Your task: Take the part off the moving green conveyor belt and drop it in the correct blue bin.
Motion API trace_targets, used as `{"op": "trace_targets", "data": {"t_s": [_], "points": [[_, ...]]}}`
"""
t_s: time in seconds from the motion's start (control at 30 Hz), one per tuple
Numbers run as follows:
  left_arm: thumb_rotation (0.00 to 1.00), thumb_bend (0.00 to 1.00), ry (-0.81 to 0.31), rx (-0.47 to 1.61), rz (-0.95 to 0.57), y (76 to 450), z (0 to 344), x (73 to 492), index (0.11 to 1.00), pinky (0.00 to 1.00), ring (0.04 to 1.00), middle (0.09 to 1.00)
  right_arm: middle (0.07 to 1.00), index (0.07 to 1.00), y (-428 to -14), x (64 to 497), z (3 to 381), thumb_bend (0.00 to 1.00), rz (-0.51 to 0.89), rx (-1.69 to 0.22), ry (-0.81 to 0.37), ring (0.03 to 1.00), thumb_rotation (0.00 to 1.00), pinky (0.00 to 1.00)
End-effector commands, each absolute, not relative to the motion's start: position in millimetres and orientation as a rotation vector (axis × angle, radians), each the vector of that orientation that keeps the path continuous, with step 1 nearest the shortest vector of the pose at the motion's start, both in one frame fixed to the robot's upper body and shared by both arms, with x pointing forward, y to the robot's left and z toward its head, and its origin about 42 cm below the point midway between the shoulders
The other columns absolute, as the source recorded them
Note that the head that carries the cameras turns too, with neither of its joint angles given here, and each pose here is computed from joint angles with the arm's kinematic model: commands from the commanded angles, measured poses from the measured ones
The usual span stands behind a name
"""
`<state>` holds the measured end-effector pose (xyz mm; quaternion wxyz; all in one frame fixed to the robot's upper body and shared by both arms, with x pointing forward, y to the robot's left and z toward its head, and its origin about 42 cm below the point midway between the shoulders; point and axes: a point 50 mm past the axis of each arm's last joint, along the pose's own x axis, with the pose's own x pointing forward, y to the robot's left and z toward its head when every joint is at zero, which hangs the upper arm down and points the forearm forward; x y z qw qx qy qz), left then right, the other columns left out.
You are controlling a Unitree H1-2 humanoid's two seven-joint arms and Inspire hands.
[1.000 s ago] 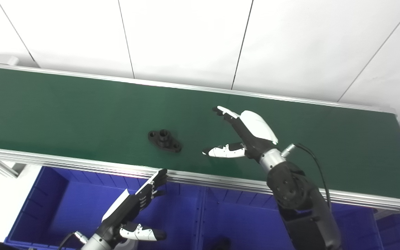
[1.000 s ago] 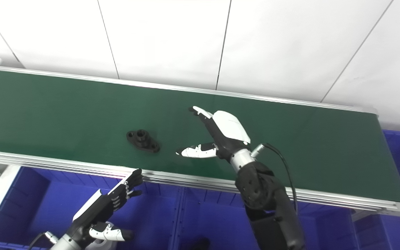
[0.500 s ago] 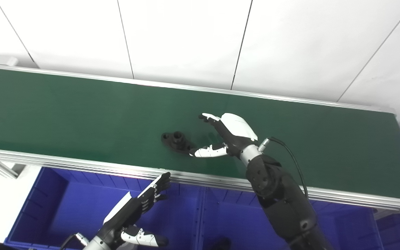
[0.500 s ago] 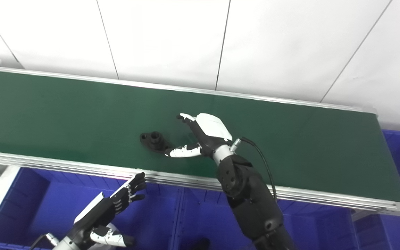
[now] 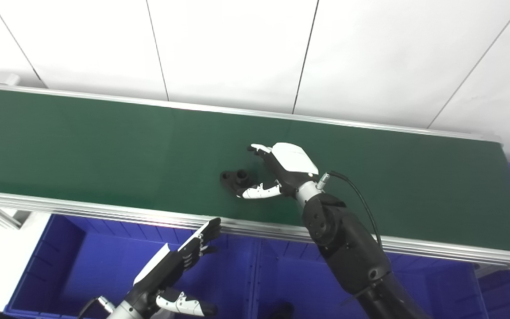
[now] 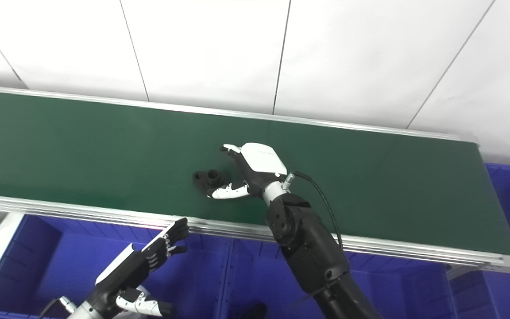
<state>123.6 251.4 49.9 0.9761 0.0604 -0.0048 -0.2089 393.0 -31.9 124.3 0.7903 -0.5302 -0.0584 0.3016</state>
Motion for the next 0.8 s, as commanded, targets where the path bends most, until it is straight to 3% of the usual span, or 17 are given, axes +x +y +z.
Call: {"op": "trace_targets", "data": {"t_s": [0.0, 0.13, 0.17, 0.2, 0.3, 0.47, 0.77], "points": [[0.38, 0.74, -0.057, 0.123, -0.422, 248.6, 59.3, 123.7, 1.0, 0.9, 0.985, 1.0, 0.849, 0.88, -16.5, 392.4, 134.7, 0.73, 0.676, -1.144, -0.206, 0.802, 0.39, 0.72], [0.37, 0.73, -0.06, 0.121, -0.423, 247.0, 61.7, 124.5, 1.0, 0.92, 0.987, 1.0, 0.74, 0.827, -23.5, 390.0, 125.8, 0.66, 0.663, -1.108, -0.206, 0.694, 0.06, 0.62], [0.36, 0.72, -0.061, 0.121, -0.424, 246.6, 62.3, 124.5, 1.0, 0.91, 0.987, 1.0, 0.594, 0.801, -26.3, 389.7, 124.1, 0.6, 0.66, -1.097, -0.204, 0.634, 0.02, 0.56], [0.36, 0.72, -0.062, 0.121, -0.424, 246.5, 62.8, 124.5, 1.0, 0.92, 0.989, 1.0, 0.538, 0.754, -29.3, 389.5, 122.4, 0.56, 0.658, -1.087, -0.204, 0.532, 0.01, 0.48], [0.36, 0.72, -0.065, 0.124, -0.425, 246.3, 64.4, 124.5, 1.0, 0.92, 0.989, 1.0, 0.537, 0.685, -36.5, 389.8, 119.6, 0.53, 0.666, -1.083, -0.19, 0.45, 0.0, 0.44], [0.35, 0.72, -0.062, 0.127, -0.422, 246.1, 67.1, 124.1, 1.0, 0.91, 0.988, 1.0, 0.534, 0.492, -43.8, 391.6, 118.2, 0.51, 0.676, -1.128, -0.194, 0.441, 0.0, 0.43], [0.34, 0.7, -0.069, 0.127, -0.425, 246.7, 67.9, 125.1, 1.0, 0.89, 0.99, 1.0, 0.5, 0.501, -48.9, 396.6, 137.0, 0.52, 0.644, -1.178, -0.246, 0.418, 0.0, 0.35]]}}
